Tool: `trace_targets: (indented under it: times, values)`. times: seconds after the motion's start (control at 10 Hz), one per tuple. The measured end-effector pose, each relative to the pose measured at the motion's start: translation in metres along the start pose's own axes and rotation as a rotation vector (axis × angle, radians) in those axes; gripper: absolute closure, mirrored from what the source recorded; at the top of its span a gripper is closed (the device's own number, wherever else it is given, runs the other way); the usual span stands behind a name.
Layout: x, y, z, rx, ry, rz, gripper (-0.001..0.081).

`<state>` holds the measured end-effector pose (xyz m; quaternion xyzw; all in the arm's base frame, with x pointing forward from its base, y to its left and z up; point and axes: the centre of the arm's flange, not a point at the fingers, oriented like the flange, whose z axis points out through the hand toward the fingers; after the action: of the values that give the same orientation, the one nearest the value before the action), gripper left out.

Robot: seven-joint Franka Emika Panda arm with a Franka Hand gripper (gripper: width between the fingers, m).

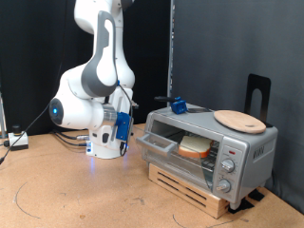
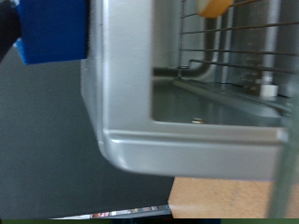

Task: Make a piece of toast with the oven

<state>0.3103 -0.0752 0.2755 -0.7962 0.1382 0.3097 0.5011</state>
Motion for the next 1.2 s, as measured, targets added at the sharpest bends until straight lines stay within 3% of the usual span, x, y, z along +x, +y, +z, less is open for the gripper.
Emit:
trace_targets:
  times: [0.3, 0.5, 0.9, 1.2]
  values:
    - [-0.011, -0.007, 0.022, 0.002, 0.021, 0.008, -0.0002]
    - [-0.013, -0.009, 0.023, 0.009, 0.058, 0.019, -0.0002]
    - [-0.008, 0.0, -0.003, 0.019, 0.165, 0.095, -0.0002]
    - [-0.002, 0.006, -0.02, 0.029, 0.156, 0.125, -0.0002]
